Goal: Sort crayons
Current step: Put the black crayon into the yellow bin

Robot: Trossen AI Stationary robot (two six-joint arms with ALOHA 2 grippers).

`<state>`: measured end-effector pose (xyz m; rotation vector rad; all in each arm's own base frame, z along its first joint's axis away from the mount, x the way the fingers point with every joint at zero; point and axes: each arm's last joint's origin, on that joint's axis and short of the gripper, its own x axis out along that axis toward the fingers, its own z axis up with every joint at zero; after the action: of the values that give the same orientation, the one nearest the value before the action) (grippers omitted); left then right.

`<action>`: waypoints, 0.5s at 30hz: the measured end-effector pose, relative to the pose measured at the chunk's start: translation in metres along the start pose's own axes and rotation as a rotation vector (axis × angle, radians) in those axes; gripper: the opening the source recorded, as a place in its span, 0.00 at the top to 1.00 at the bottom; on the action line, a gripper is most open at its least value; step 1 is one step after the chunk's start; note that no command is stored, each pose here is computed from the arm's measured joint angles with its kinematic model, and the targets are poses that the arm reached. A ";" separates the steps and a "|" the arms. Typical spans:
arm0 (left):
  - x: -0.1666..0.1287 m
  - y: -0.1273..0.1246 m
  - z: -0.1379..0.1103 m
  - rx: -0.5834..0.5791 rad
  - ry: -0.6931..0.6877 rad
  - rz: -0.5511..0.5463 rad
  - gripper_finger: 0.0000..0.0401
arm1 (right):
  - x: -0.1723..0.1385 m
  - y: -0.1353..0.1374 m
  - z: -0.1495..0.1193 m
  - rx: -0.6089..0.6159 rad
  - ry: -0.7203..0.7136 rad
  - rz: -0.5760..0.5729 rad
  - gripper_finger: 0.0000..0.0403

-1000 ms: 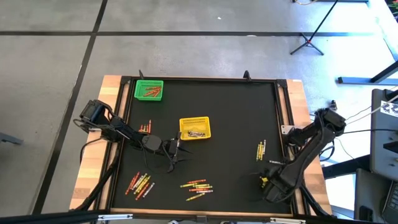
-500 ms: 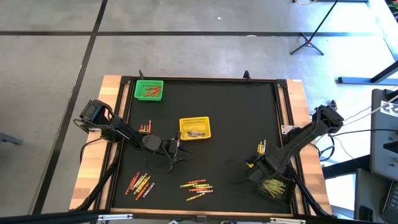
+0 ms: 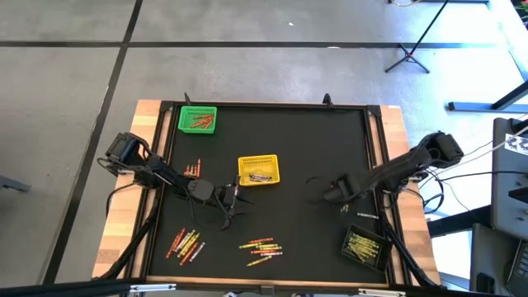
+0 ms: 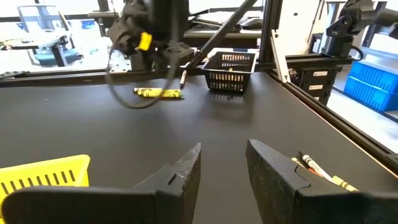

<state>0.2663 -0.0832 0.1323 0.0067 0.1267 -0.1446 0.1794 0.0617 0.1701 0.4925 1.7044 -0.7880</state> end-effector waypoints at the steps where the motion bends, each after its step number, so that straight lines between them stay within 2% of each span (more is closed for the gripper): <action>1: 0.000 0.000 0.000 0.000 0.000 0.000 0.71 | 0.004 -0.005 0.003 0.022 0.002 0.013 0.65; 7: 0.000 0.000 0.000 0.001 0.001 0.000 0.71 | 0.024 -0.023 0.015 0.123 0.040 0.124 0.65; 15: 0.000 0.000 -0.001 0.002 0.012 0.000 0.71 | 0.032 -0.026 0.015 0.138 0.056 0.134 0.65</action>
<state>0.2661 -0.0833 0.1312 0.0096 0.1382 -0.1451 0.1633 0.0304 0.1439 0.7229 1.6563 -0.8037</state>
